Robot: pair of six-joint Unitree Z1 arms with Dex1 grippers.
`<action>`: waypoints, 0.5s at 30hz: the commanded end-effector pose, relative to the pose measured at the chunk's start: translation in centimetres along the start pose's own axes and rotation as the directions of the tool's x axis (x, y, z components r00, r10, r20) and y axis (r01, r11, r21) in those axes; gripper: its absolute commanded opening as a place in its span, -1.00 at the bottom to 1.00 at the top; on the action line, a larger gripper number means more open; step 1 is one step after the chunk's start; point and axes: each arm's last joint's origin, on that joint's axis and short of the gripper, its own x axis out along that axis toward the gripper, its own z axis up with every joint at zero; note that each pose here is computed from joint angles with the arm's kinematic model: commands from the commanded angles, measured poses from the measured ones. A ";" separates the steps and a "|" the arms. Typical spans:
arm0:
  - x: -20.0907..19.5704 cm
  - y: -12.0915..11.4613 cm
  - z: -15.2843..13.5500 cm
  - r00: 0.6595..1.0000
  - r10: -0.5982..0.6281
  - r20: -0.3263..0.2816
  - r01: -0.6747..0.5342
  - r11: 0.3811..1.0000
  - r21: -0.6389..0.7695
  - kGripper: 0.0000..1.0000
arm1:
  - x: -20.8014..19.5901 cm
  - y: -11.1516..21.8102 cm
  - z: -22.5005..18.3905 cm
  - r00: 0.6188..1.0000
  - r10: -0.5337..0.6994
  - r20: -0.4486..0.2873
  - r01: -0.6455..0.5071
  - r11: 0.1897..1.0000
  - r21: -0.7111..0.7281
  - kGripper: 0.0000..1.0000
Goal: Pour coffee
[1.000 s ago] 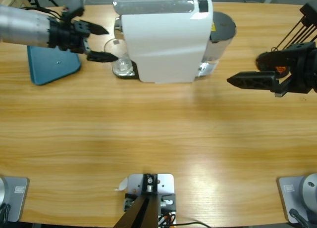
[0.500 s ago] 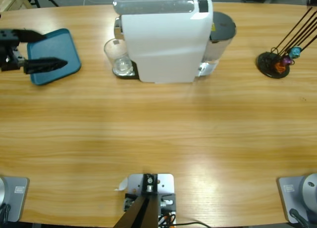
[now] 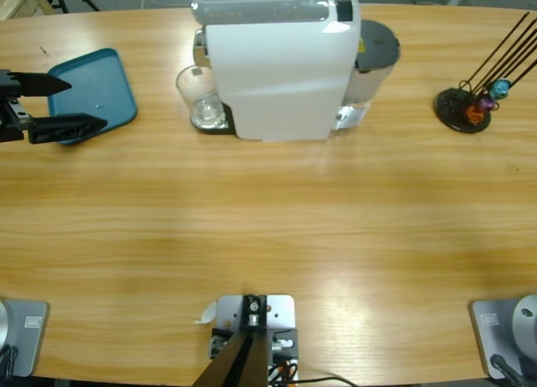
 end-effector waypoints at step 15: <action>2.2 0.0 -0.5 0.997 -0.029 -0.076 0.030 0.999 0.012 1.00 | 3.5 1.5 0.2 0.987 0.037 -0.155 -0.040 0.999 -0.016 -1.00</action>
